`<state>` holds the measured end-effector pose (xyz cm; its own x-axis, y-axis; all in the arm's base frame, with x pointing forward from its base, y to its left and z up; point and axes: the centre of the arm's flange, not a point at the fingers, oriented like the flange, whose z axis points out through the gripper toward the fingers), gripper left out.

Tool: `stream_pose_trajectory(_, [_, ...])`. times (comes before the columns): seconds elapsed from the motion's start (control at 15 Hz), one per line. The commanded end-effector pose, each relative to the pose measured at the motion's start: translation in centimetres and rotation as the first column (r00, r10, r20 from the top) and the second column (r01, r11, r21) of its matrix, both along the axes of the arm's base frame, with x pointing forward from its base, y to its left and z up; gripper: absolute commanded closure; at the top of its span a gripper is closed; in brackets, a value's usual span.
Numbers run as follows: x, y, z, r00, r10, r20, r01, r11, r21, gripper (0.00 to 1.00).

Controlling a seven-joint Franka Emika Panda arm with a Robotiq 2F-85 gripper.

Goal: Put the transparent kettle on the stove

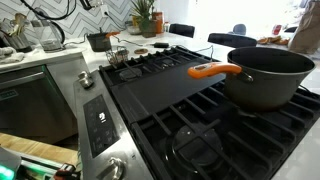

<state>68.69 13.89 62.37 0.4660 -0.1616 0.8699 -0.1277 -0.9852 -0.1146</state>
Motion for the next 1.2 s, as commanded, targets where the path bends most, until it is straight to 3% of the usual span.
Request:
stream_pose_trajectory(0.0, [-8.4, -1.4, -0.3, 0.996, -0.084, -0.025, 0.085, 0.996, 0.026, 0.93])
stream_pose_trajectory(0.73, [-15.0, -8.1, 1.4, 0.948, -0.319, 0.005, 0.317, 0.944, 0.097, 0.93])
stream_pose_trajectory(0.8, [-11.5, -7.3, 1.3, 0.957, -0.289, 0.005, 0.288, 0.955, 0.076, 0.70])
stream_pose_trajectory(1.13, [-13.0, -8.1, 1.7, 0.953, -0.304, 0.001, 0.303, 0.949, 0.091, 0.70])
